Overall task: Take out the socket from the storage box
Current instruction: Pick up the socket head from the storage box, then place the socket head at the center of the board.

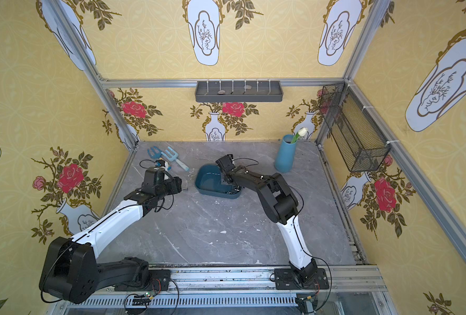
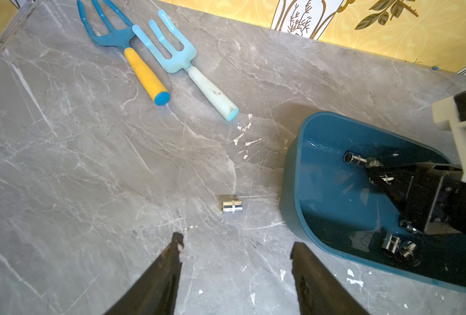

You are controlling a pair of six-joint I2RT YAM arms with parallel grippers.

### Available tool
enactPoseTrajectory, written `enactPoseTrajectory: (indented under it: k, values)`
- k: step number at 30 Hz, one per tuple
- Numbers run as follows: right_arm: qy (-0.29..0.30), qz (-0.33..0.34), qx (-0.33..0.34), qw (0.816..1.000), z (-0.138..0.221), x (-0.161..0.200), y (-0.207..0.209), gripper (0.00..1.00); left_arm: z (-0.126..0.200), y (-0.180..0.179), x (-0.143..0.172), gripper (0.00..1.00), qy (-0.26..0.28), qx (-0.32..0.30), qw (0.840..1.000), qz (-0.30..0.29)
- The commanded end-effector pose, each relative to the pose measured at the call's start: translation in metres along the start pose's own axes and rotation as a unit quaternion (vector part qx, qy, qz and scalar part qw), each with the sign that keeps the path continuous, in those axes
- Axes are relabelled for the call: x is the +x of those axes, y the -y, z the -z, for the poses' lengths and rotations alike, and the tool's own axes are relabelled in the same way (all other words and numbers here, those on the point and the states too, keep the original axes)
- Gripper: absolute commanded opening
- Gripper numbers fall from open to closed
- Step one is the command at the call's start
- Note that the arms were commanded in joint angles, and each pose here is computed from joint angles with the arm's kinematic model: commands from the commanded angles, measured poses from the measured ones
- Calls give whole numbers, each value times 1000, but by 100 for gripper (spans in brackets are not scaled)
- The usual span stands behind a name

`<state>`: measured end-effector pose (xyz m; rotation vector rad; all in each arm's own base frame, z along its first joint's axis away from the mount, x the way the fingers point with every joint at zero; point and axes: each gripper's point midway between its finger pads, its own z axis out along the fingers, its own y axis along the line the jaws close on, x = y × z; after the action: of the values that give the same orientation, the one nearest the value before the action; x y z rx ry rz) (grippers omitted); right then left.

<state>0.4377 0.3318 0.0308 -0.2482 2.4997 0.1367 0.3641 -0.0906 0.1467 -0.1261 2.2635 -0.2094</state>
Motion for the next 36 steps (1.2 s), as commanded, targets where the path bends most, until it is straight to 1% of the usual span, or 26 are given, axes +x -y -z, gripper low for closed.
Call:
enactPoseTrajectory:
  k: [1, 6, 11, 15, 20, 23, 29, 36]
  values:
    - [11, 14, -3, 1000, 11, -8, -3, 25, 1, 2, -5, 69, 11, 4, 1000, -4]
    - [27, 34, -20, 999, 36, -13, -12, 24, 2, 2, -6, 69, 12, 5, 1000, -3]
    - [45, 37, -29, 998, 69, -21, -9, 24, 2, 1, -5, 69, 11, 4, 1000, -3]
    - [57, 41, -14, 997, 95, -22, 6, 24, 2, 3, -4, 69, 9, 8, 1000, -3]
    - [56, 34, 10, 998, 111, -13, 37, 24, 2, 3, -3, 70, 4, 9, 1000, -4]
    - [43, 20, 23, 999, 108, 2, 62, 24, 2, 3, -3, 70, 4, 9, 1000, -4]
    - [6, -23, 36, 999, 88, 35, 106, 24, 1, 4, -1, 71, -2, 10, 1000, -3]
    - [-16, -36, 41, 998, 66, 52, 120, 24, 1, 4, 1, 71, -6, 11, 1000, -3]
